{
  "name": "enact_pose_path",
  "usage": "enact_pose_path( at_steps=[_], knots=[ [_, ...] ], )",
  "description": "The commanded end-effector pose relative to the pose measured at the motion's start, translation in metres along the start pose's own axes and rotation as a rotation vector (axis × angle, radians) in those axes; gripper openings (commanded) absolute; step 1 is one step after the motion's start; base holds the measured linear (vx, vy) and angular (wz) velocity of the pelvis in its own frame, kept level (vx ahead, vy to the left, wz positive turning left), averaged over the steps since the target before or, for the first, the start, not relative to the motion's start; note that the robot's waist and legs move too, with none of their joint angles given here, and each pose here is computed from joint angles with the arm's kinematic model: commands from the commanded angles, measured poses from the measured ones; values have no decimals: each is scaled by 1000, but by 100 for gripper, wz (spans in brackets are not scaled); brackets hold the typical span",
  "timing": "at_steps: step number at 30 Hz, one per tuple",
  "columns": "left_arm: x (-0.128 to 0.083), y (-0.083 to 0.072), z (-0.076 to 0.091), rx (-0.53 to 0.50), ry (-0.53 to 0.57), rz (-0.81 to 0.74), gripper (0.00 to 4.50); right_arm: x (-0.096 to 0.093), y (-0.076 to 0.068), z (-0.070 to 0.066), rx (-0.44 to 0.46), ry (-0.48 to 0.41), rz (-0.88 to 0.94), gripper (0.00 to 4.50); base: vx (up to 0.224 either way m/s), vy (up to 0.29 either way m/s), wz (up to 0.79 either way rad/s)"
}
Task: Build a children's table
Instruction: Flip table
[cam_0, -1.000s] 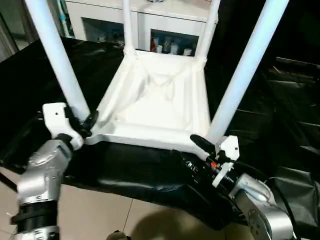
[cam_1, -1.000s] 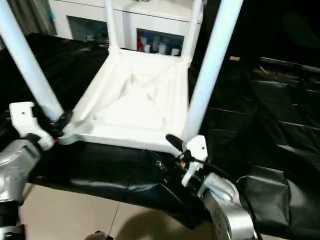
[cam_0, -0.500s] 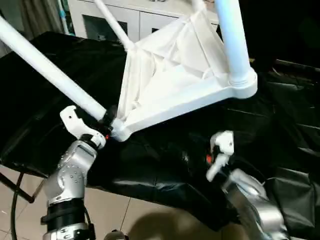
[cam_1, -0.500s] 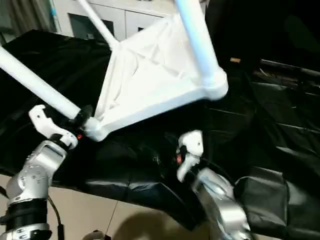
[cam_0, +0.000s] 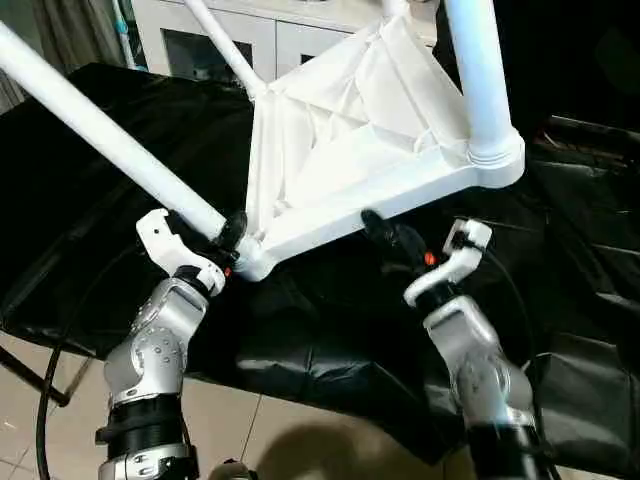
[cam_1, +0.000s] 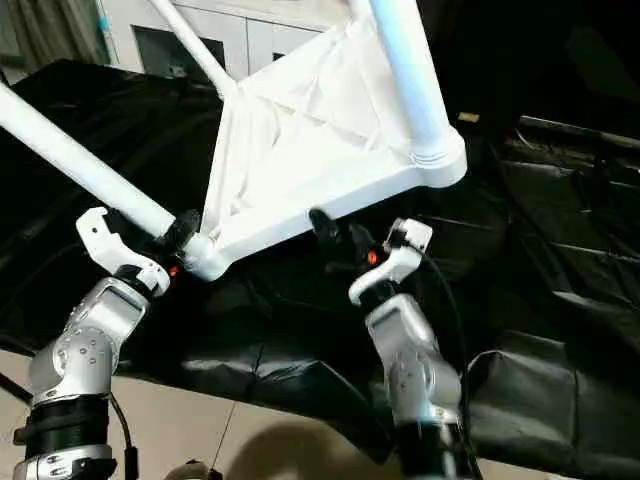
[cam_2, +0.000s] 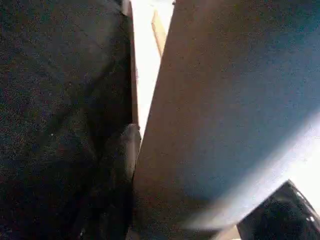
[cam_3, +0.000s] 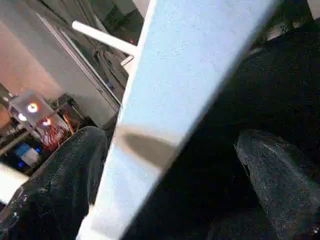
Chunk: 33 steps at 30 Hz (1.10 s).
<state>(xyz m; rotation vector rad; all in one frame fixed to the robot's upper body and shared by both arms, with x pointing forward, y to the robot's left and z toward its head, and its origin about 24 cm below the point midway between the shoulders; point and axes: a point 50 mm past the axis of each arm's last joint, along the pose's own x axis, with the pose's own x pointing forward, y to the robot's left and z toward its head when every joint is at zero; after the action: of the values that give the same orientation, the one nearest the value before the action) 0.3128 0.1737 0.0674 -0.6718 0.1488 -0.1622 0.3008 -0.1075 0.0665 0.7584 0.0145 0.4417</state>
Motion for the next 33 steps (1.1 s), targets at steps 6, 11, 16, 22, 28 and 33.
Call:
enact_pose_path(
  at_steps=[6, 11, 16, 22, 28, 33],
  knots=[
    [7, -22, -3, 19, 0, -91, 232, 23, -1, -4, 92, -3, -57, 450, 0, 0, 0],
    [6, -29, -5, 25, 7, -123, 232, 44, -1, -5, 209, 3, -111, 450, 0, 0, 0],
    [6, -31, -7, 29, 5, -123, 232, 56, -8, -5, 340, -23, -225, 450, 0, 0, 0],
    [6, -32, -6, 32, -1, -116, 232, 66, -11, -5, 440, -43, -258, 415, -9, 0, 0],
    [4, -29, -3, 36, -15, -102, 232, 68, -12, -3, 455, -50, -241, 365, 0, 0, 0],
    [4, -30, -4, 36, -19, -103, 232, 71, -9, 2, 434, -62, -208, 318, 0, 0, 0]
  ],
)
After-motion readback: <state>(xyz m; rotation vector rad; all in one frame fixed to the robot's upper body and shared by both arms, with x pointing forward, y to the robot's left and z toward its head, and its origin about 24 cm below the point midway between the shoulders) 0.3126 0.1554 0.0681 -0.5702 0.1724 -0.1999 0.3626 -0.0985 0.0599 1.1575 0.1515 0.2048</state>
